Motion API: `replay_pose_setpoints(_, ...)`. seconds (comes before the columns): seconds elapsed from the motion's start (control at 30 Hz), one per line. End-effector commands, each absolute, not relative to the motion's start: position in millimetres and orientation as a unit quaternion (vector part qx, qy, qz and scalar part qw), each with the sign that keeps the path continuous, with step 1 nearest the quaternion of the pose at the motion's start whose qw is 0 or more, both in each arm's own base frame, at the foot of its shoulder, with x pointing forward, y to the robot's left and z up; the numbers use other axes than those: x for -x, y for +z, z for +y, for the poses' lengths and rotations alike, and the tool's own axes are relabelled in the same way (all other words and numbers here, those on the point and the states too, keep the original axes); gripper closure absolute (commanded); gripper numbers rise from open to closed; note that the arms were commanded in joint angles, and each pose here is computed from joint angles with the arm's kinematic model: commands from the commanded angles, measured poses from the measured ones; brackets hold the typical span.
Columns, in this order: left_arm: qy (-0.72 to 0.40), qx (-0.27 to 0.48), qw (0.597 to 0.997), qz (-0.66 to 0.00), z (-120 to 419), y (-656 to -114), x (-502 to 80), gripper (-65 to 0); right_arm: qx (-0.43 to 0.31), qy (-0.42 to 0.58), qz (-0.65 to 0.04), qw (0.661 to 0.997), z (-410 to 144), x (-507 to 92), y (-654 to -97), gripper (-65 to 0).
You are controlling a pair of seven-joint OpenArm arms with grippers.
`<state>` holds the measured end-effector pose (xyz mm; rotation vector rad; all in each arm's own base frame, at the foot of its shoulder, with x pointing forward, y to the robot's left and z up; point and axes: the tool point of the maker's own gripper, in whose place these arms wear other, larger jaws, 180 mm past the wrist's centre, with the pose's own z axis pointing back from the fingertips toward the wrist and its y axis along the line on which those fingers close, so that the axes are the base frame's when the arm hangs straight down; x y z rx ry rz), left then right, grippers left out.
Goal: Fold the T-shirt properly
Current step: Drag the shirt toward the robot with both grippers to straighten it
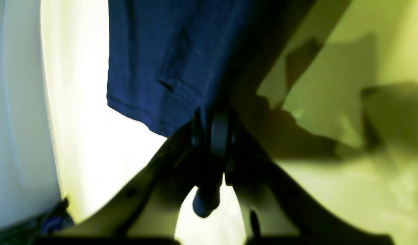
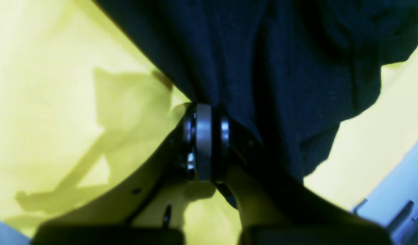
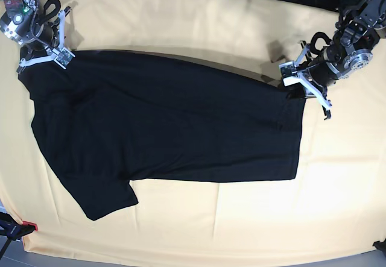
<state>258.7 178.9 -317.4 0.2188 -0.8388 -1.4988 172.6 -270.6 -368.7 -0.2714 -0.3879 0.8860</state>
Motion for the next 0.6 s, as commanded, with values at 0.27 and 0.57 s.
replay_pose_setpoints(0.27,-0.738,0.024,0.630,-0.242,190,-316,-200,0.0,0.150,0.437,-0.095,0.882,-300,-140,-369,0.0)
replay_pose_setpoints(0.57,-0.727,0.123,0.648,-0.191,185,-312,-158,0.0,0.110,0.463,-0.043,0.878,-283,-83,-375,0.0)
